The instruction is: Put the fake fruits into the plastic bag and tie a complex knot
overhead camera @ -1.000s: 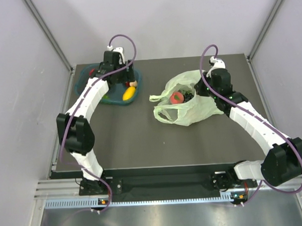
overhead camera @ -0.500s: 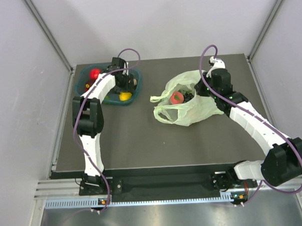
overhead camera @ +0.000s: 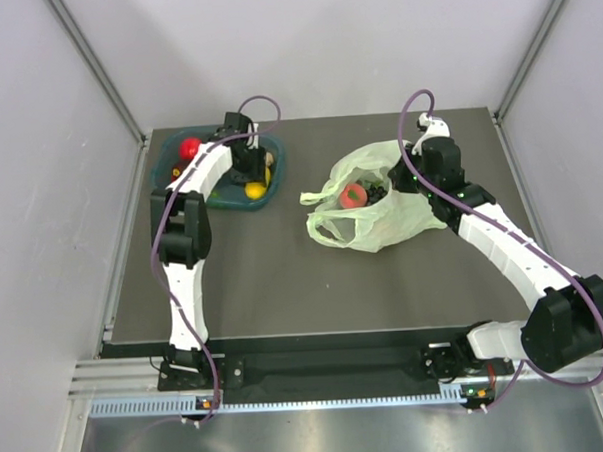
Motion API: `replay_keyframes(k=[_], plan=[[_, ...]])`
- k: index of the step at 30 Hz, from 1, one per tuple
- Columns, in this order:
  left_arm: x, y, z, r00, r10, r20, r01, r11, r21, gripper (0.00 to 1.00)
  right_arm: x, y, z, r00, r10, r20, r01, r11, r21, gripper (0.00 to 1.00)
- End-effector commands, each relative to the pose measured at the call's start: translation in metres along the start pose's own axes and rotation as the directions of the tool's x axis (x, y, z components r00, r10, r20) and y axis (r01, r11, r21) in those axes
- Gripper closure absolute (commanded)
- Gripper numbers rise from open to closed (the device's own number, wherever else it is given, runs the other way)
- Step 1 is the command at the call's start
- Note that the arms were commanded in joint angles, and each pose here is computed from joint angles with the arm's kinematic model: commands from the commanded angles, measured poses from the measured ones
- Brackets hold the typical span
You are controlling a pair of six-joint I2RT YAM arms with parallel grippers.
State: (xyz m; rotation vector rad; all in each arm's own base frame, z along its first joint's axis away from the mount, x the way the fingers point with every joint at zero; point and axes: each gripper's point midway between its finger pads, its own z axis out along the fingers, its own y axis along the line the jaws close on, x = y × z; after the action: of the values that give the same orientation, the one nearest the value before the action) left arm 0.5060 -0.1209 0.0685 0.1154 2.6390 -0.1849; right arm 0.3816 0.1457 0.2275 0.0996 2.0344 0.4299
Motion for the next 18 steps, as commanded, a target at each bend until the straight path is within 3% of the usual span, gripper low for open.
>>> replay_keyframes(k=[1,5,6,8,9,13,18], plan=[[-0.018,0.003,-0.017,0.997,-0.016,0.069,0.016,1.000,0.000,0.59,-0.020,0.002,-0.007,0.998,-0.003,0.060,0.003,1.000,-0.010,1.00],[-0.034,-0.008,-0.057,0.969,-0.050,0.240,0.036,0.997,0.064,0.55,-0.021,0.004,-0.006,0.998,0.001,0.059,0.001,1.000,-0.021,1.00],[-0.059,-0.015,-0.071,0.927,-0.050,0.371,0.013,0.995,0.103,0.55,-0.020,0.004,-0.006,0.998,0.001,0.058,0.001,1.000,-0.022,1.00],[-0.048,-0.027,-0.099,0.893,-0.072,0.445,-0.010,0.984,0.180,0.55,-0.021,0.005,-0.005,0.998,0.001,0.058,0.001,1.000,-0.022,1.00],[-0.061,-0.034,-0.115,0.847,-0.079,0.526,-0.039,0.977,0.210,0.55,-0.021,0.005,-0.005,0.998,0.000,0.057,0.001,1.000,-0.026,1.00],[-0.046,-0.050,-0.158,0.782,-0.086,0.617,-0.087,0.966,0.245,0.54,-0.021,0.007,-0.004,0.999,0.000,0.053,0.002,1.000,-0.031,1.00],[-0.024,-0.095,-0.190,0.757,-0.065,0.650,-0.201,0.924,0.327,0.54,-0.022,0.007,-0.005,0.998,0.002,0.055,0.000,1.000,-0.031,1.00]])
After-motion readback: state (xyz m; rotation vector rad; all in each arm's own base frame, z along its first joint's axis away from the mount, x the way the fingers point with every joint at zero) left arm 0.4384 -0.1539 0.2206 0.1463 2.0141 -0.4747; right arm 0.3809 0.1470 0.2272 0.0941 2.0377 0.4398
